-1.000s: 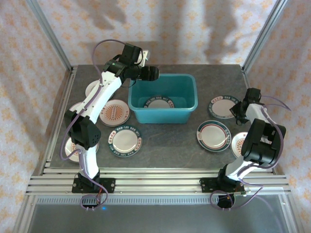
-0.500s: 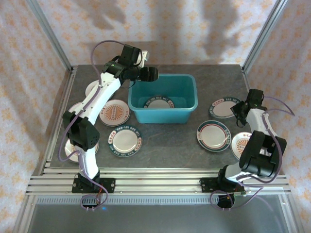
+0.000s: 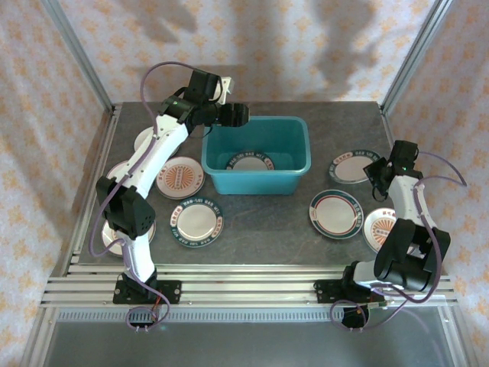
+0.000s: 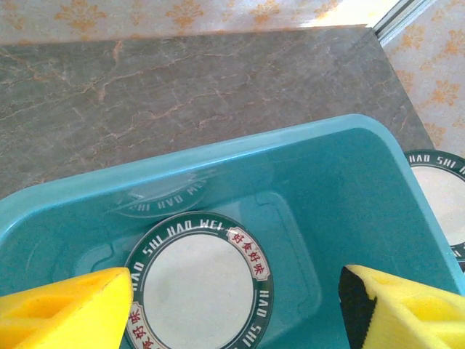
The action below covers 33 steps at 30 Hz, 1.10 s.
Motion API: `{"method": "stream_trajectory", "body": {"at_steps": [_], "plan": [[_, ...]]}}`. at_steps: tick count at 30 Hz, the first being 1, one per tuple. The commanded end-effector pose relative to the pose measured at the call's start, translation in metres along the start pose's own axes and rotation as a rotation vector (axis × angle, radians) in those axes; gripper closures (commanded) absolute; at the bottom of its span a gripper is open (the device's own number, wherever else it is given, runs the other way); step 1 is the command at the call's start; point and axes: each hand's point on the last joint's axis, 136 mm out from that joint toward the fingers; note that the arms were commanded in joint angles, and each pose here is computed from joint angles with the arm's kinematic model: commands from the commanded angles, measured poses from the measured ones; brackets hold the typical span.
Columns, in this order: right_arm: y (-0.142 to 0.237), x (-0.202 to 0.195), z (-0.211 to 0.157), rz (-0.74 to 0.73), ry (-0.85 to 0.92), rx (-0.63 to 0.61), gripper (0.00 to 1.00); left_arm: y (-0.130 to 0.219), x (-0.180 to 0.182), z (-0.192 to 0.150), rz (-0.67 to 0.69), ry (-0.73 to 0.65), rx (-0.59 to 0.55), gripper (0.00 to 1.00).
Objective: Place the plates into the plastic bin on the countertop
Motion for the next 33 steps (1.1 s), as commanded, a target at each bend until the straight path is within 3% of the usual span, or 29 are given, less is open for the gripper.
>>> {"method": "stream_trajectory", "body": {"at_steps": [1,21,33], "plan": [[0.017,0.017,0.009,0.068,0.008,-0.048,1.0,0.018,-0.015,0.007,-0.043,-0.009,-0.036,0.23],[0.133,0.06,0.045,0.158,0.15,-0.268,1.0,0.021,-0.037,0.006,-0.113,-0.022,-0.02,0.23],[0.203,0.116,0.064,0.344,0.23,-0.346,1.0,0.023,-0.066,0.008,-0.196,-0.038,-0.007,0.22]]}}
Point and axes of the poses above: each hand's point on the last joint's axis, 136 mm out from that joint toward the fingers, its own y axis back along the fingers, its own x axis along the line the jaws close on, z = x × y, and after that the axes turned 12 degrees about y, right-handed
